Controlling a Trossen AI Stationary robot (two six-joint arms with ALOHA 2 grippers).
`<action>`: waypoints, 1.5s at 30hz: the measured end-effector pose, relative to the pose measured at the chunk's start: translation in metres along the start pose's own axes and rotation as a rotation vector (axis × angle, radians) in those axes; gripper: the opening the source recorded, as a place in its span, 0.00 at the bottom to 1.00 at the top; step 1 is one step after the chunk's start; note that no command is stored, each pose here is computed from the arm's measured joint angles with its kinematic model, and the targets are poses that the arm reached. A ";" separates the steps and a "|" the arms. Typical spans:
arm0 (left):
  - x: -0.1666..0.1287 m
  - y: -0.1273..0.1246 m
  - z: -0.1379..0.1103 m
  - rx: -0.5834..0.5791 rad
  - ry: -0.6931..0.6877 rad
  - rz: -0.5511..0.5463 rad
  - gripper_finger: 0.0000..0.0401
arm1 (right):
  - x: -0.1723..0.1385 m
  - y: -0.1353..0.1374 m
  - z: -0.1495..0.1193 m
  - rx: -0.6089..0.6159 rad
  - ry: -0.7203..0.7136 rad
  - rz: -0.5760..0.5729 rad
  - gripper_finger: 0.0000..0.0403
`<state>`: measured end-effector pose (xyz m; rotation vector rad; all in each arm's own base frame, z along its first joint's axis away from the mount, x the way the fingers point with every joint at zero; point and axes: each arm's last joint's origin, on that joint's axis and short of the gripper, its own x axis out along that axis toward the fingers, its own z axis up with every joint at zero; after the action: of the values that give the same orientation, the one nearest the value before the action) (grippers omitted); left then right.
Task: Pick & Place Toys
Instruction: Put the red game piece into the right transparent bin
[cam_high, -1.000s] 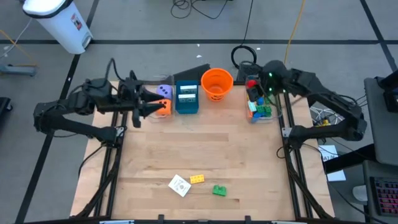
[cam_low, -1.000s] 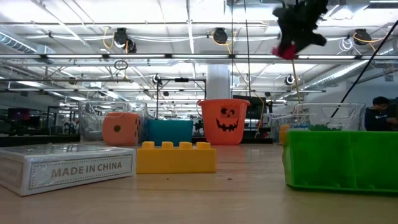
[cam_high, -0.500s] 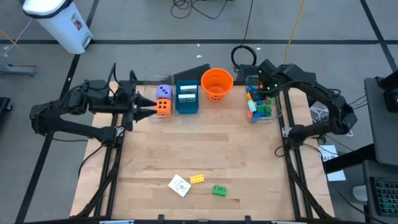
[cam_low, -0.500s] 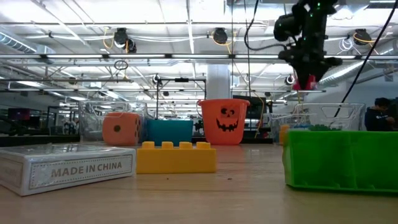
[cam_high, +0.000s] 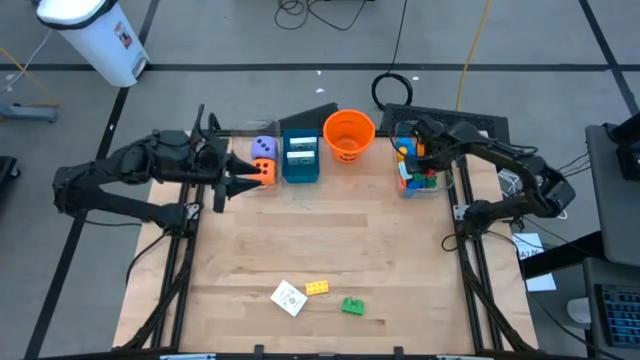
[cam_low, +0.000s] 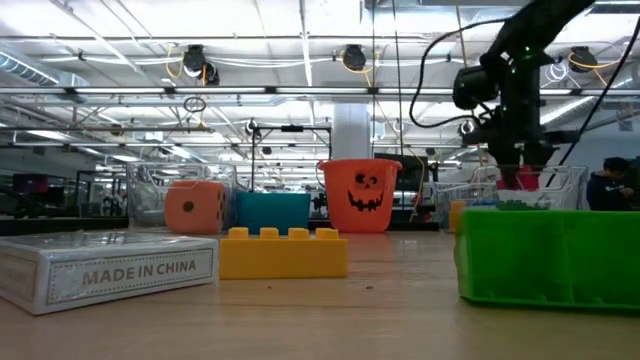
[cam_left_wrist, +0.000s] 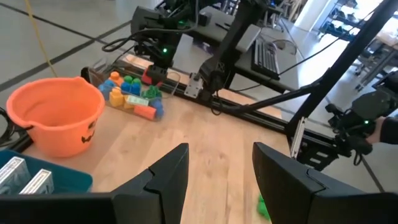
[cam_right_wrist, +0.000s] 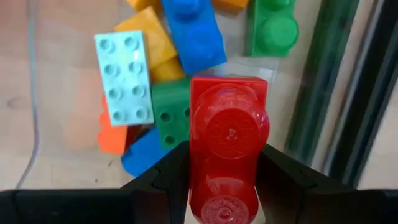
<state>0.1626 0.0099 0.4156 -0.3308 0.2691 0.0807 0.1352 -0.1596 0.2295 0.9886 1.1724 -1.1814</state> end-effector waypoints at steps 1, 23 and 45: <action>0.001 0.000 0.000 0.002 0.001 0.002 0.46 | 0.004 -0.001 0.001 0.008 -0.009 0.005 0.35; 0.056 0.005 0.007 -0.023 -0.006 -0.057 0.46 | 0.030 -0.018 0.010 0.114 -0.091 0.004 0.36; 0.058 0.002 0.006 -0.025 0.028 -0.143 0.46 | 0.027 -0.013 0.013 0.157 -0.135 0.069 0.50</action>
<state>0.2195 0.0160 0.4040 -0.3757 0.2715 -0.0615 0.1245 -0.1780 0.2049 1.0414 0.9438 -1.2788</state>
